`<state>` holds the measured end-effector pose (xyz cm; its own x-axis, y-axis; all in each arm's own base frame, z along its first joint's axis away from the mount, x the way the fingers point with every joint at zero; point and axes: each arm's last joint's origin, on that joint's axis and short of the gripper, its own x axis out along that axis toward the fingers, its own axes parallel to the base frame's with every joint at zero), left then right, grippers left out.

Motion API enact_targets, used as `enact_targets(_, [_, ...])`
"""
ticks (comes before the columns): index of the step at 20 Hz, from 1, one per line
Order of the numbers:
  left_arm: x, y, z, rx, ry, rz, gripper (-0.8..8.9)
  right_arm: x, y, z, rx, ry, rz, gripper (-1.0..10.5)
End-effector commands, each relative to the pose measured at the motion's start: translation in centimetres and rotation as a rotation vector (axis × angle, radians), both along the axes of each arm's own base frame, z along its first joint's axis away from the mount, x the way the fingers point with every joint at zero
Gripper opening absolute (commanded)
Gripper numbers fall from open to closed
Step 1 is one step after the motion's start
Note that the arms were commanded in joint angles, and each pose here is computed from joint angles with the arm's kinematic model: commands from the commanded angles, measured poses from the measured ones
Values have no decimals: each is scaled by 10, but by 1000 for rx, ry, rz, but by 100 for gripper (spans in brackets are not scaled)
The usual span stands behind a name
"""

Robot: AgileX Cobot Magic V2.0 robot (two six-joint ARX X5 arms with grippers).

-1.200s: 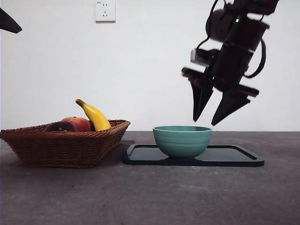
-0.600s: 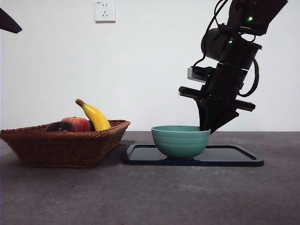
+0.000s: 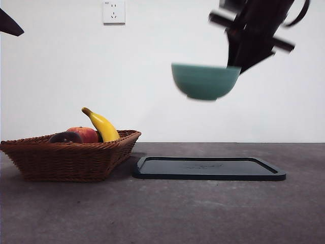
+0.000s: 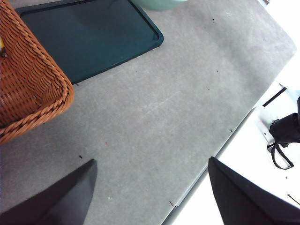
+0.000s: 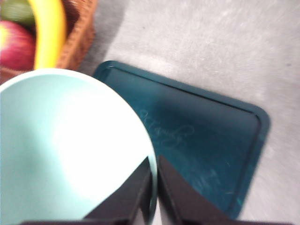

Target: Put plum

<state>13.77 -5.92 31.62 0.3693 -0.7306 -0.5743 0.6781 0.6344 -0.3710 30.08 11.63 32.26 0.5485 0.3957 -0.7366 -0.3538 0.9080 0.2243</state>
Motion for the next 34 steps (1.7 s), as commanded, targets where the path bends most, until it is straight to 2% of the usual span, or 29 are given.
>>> enact_targets(1, [1, -1, 3, -2, -26, -21, 374, -18, -4, 22, -6, -40, 34, 8])
enact_targets(6, [1, -1, 3, -3, -25, -21, 374, -65, -14, 40, 2, -55, 65, 8])
enact_targets(11, [1, -1, 3, -3, -25, -21, 374, -91, -5, 7, -9, -15, 139, 8])
enact_targets(19, [1, -1, 3, -2, -23, -21, 374, -100, 17, -67, -1, 57, 183, 9])
enact_targets(23, [1, -1, 3, -2, -22, -21, 374, -100, 21, -99, -33, 124, 190, 8])
enact_targets(34, [1, -1, 3, -1, -18, -21, 374, -85, 33, -137, -99, 196, 184, 8])
